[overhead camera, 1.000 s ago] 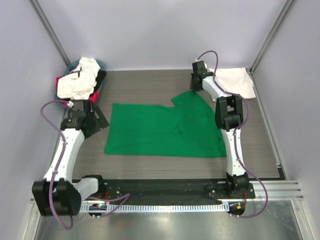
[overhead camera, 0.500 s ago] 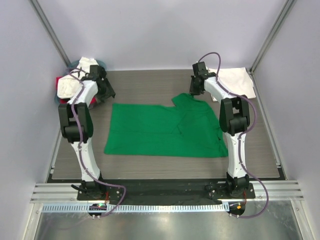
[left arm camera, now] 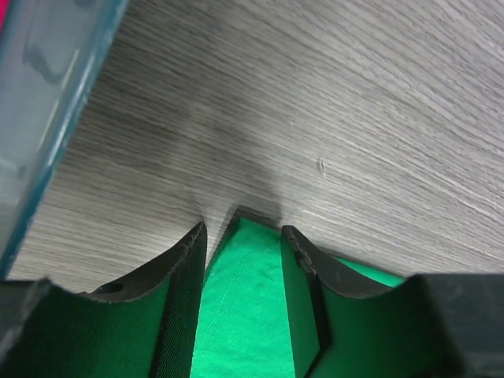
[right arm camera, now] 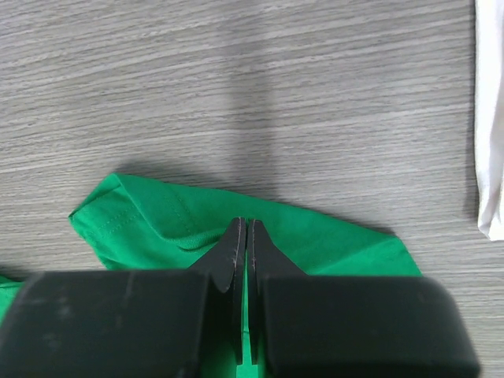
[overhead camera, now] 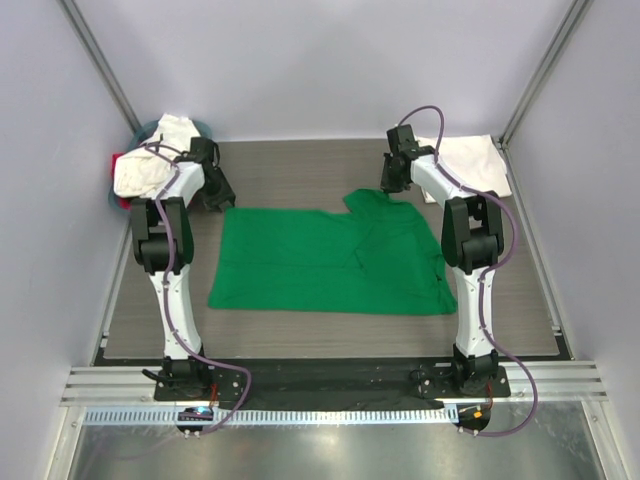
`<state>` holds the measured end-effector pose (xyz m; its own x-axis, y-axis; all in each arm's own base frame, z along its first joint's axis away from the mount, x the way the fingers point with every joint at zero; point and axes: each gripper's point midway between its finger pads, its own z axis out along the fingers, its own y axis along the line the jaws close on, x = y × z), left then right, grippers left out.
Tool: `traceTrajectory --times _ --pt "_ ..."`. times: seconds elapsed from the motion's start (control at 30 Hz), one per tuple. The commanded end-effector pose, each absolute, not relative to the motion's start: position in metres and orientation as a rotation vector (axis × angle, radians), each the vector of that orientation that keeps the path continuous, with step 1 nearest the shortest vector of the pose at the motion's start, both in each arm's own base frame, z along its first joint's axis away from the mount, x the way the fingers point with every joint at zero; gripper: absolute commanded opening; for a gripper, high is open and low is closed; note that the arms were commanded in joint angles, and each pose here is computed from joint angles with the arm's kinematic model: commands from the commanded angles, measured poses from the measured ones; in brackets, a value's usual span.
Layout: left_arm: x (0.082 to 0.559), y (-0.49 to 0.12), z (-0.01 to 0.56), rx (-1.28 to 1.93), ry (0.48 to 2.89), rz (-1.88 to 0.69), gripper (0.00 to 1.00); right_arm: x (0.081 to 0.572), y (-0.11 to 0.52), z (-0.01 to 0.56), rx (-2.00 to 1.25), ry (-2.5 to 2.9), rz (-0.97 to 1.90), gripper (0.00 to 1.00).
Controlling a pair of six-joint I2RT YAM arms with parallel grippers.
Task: Fold and stack the t-shirts
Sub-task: Fold the tshirt
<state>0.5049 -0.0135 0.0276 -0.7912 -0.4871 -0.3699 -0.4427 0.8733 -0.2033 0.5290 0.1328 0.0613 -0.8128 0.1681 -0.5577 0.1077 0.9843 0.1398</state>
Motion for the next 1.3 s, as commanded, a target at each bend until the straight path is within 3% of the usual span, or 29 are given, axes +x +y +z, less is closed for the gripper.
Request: traceTrajectory --times 0.0,0.4,0.5,0.57,0.83,1.0,1.27 --pt "0.501 -0.011 0.022 -0.67 2.646 -0.109 0.43 0.534 0.133 0.091 0.202 2.46 0.141 0.01" --pt "0.499 -0.029 0.013 -0.612 2.684 -0.07 0.28 0.528 0.129 0.089 0.194 2.473 0.115 0.01" --pt "0.498 -0.031 0.012 -0.595 2.689 -0.059 0.18 0.53 0.128 0.089 0.199 2.47 0.113 0.01" --pt "0.498 -0.03 0.011 -0.598 2.693 -0.057 0.0 0.532 0.129 0.094 0.196 2.462 0.123 0.01" --pt "0.496 -0.026 0.057 -0.618 2.621 -0.051 0.0 0.527 0.126 0.139 0.159 2.401 0.129 0.01" --pt "0.48 -0.021 0.077 -0.617 2.605 -0.027 0.0 0.501 0.12 0.169 0.16 2.369 0.145 0.01" --pt "0.453 -0.025 0.097 -0.635 2.57 -0.069 0.0 0.448 0.111 0.17 0.161 2.389 0.159 0.01"
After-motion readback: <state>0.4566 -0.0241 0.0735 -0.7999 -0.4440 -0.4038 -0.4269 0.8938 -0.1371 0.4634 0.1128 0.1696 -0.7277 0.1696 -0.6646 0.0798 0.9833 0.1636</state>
